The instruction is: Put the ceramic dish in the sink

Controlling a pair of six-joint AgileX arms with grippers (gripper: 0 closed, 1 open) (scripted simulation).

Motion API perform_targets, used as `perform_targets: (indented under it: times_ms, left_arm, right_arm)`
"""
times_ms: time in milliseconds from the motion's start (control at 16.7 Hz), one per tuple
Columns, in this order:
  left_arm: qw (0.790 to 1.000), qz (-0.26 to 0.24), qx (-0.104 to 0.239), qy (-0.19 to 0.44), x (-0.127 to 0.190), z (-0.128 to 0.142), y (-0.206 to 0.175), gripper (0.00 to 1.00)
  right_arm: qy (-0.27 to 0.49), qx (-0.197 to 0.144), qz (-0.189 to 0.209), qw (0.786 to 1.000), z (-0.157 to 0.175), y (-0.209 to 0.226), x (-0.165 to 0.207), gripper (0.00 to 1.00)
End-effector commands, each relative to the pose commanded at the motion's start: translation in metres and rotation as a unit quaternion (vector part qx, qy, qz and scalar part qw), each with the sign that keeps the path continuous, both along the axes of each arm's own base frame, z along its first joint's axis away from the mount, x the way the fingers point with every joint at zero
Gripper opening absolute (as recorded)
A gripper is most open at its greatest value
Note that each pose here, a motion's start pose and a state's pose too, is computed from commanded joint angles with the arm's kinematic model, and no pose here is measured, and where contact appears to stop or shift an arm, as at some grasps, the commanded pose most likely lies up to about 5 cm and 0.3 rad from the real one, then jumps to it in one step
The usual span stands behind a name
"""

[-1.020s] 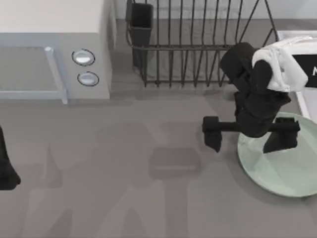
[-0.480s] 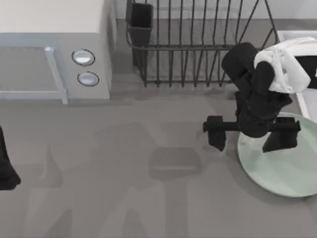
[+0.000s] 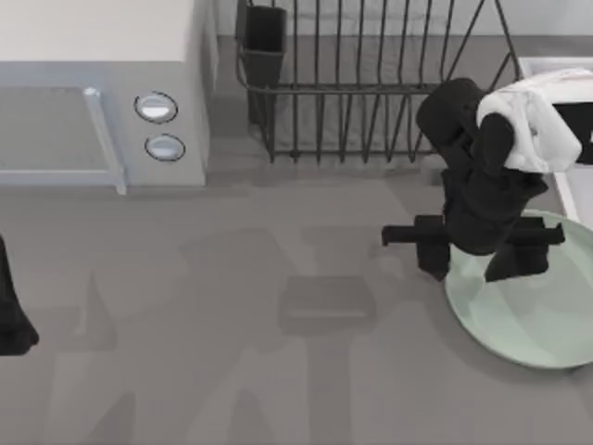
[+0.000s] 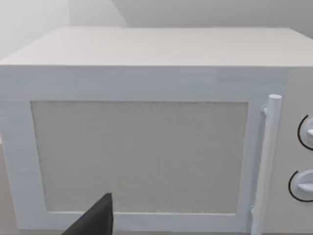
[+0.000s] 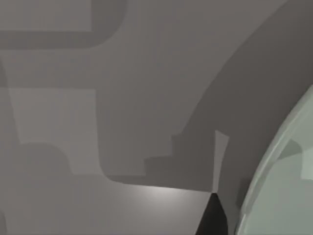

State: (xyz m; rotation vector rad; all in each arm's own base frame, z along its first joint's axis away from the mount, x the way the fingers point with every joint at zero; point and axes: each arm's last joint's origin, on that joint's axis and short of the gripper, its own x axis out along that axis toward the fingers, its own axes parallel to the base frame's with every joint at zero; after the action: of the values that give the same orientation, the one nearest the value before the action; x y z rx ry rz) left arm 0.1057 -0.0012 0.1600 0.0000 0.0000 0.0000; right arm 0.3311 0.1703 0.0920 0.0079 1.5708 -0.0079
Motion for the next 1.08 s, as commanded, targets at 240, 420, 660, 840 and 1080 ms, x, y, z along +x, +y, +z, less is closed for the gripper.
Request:
perform_targets:
  times_ms: [240, 420, 660, 840, 1080]
  left_arm:
    - [1.0, 0.0, 0.0, 0.0, 0.0, 0.0, 0.0, 1.0]
    - [1.0, 0.0, 0.0, 0.0, 0.0, 0.0, 0.0, 1.0]
    - [1.0, 0.0, 0.0, 0.0, 0.0, 0.0, 0.0, 1.0]
    - [1.0, 0.0, 0.0, 0.0, 0.0, 0.0, 0.0, 1.0]
    - [1.0, 0.0, 0.0, 0.0, 0.0, 0.0, 0.0, 1.0]
  right_arm:
    - [0.0, 0.0, 0.0, 1.0, 0.0, 0.0, 0.0, 0.0]
    - [0.0, 0.0, 0.0, 1.0, 0.0, 0.0, 0.0, 0.0]
    - [-0.045, 0.017, -0.004, 0.999, 0.031, -0.003, 0.005, 0.0]
    - [-0.039, 0.014, -0.004, 0.999, 0.041, 0.001, 0.012, 0.0]
    - [-0.027, 0.008, -0.005, 1.0, 0.085, 0.012, 0.03, 0.0]
